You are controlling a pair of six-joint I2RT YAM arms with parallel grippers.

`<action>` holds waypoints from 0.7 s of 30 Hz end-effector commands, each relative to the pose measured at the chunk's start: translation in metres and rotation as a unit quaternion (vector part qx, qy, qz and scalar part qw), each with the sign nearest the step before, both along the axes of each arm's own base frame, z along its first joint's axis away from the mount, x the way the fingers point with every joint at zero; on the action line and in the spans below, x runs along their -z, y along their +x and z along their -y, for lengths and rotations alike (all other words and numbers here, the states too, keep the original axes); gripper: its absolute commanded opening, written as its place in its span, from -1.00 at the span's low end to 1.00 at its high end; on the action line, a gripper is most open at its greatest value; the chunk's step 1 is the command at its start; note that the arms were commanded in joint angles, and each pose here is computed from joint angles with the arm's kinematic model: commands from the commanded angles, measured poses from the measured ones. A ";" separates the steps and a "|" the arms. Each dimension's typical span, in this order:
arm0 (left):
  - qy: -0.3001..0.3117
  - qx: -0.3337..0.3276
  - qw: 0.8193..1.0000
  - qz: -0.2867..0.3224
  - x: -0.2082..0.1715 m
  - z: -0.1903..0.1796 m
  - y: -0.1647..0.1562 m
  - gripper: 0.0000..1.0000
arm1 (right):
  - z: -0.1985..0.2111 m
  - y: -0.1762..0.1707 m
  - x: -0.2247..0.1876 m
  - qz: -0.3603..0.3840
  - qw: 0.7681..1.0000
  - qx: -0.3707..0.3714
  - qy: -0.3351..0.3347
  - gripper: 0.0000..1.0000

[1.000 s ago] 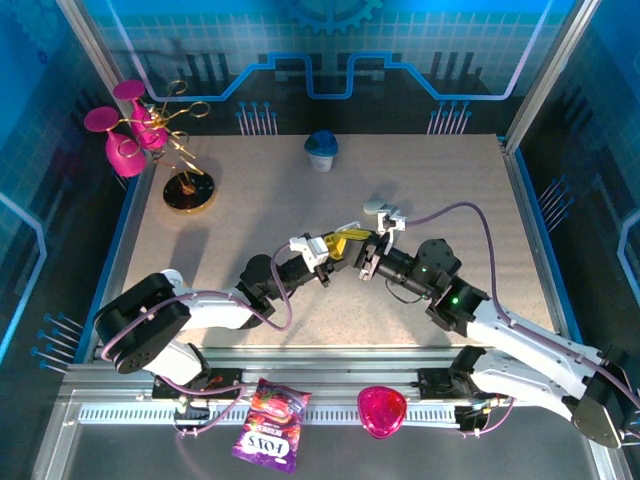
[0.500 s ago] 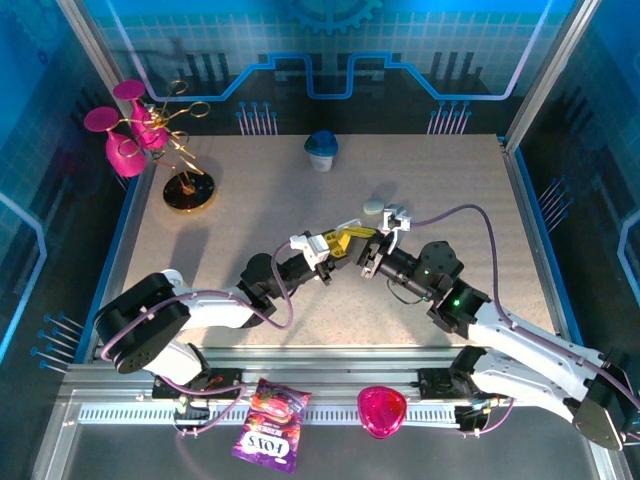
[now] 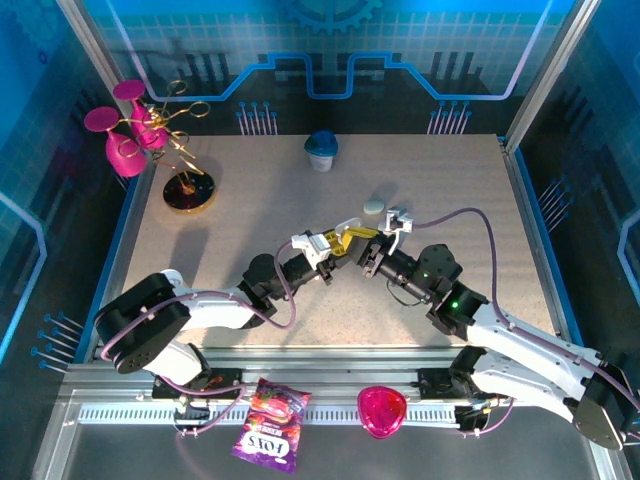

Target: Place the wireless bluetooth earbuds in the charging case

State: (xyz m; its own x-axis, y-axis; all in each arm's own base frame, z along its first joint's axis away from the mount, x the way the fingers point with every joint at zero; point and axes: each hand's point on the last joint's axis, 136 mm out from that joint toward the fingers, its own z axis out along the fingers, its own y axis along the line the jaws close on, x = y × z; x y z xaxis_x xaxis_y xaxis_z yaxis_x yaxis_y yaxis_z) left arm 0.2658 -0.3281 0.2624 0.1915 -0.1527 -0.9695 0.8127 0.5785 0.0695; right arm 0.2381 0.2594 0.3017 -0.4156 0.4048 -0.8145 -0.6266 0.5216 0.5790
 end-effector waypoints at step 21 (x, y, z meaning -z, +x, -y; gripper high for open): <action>-0.050 -0.007 0.998 0.023 -0.041 -0.003 -0.001 -0.74 | 0.015 0.005 0.019 -0.052 0.995 0.051 -0.067 -0.50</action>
